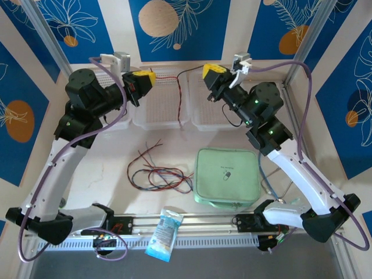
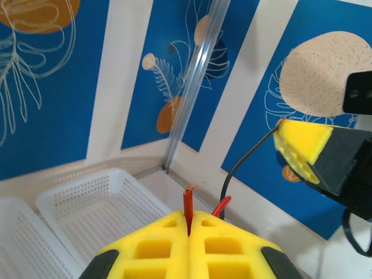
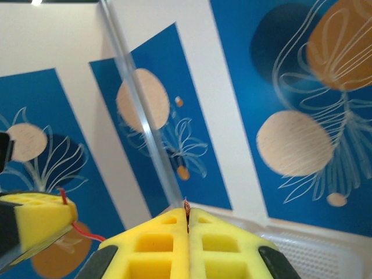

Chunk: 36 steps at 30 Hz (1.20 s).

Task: Untangle the cables

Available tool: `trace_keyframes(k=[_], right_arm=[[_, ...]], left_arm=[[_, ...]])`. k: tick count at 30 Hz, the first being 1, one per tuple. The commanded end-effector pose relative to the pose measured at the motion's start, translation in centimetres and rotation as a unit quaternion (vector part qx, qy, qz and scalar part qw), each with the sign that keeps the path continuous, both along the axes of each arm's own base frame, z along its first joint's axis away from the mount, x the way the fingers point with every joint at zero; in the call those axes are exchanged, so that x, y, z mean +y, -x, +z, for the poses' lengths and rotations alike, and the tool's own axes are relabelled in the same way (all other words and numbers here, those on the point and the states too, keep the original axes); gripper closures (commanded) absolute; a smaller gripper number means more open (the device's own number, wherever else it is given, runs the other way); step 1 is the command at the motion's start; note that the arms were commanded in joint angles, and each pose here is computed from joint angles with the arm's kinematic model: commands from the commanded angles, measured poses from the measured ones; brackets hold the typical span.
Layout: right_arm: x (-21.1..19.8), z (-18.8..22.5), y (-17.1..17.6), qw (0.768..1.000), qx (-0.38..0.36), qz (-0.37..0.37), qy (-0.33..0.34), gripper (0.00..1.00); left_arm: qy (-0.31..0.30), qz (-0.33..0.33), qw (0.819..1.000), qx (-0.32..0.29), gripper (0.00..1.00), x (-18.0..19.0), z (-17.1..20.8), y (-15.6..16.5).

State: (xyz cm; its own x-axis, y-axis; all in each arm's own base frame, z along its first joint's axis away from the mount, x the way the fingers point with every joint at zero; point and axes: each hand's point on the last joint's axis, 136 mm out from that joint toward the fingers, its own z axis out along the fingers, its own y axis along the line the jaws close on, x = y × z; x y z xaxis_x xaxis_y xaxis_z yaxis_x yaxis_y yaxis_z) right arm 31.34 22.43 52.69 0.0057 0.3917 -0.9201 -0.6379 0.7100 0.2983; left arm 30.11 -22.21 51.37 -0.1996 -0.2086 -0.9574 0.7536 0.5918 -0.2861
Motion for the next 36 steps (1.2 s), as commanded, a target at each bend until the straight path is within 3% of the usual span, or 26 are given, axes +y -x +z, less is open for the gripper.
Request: trace_keyframes(k=[1, 10, 16, 19, 22, 25, 36], right_arm=[[-3.4, 3.8, -0.6, 0.996, -0.043, -0.077, -0.021, 1.00], [-7.8, 5.6, -1.5, 0.986, -0.060, -0.152, -0.028, 1.00], [-9.9, 4.0, -1.9, 0.986, -0.039, -0.160, -0.022, 1.00], [-10.8, 3.7, -1.0, 0.985, -0.035, -0.166, -0.014, 1.00], [-12.0, 3.8, -0.1, 0.983, -0.038, -0.178, -0.021, 1.00], [-12.5, 3.3, 0.1, 0.983, -0.037, -0.177, -0.016, 1.00], [-16.8, 3.3, 0.0, 0.971, -0.035, -0.233, -0.039, 1.00]], left_arm=[[0.011, 0.035, 0.997, -0.065, 1.00, 0.9, 3.8, -0.4], [0.020, 0.111, 0.989, -0.099, 1.00, 2.9, 5.5, -2.5], [0.006, 0.151, 0.988, -0.043, 1.00, 4.7, 0.8, -2.5], [0.037, 0.170, 0.985, -0.020, 1.00, 6.0, 0.0, -2.5], [0.046, 0.207, 0.977, -0.034, 1.00, 7.6, 0.9, -2.5], [0.017, 0.239, 0.969, -0.058, 1.00, 8.7, 1.8, -2.7], [0.001, 0.351, 0.935, -0.043, 1.00, 13.9, 0.6, -3.3]])
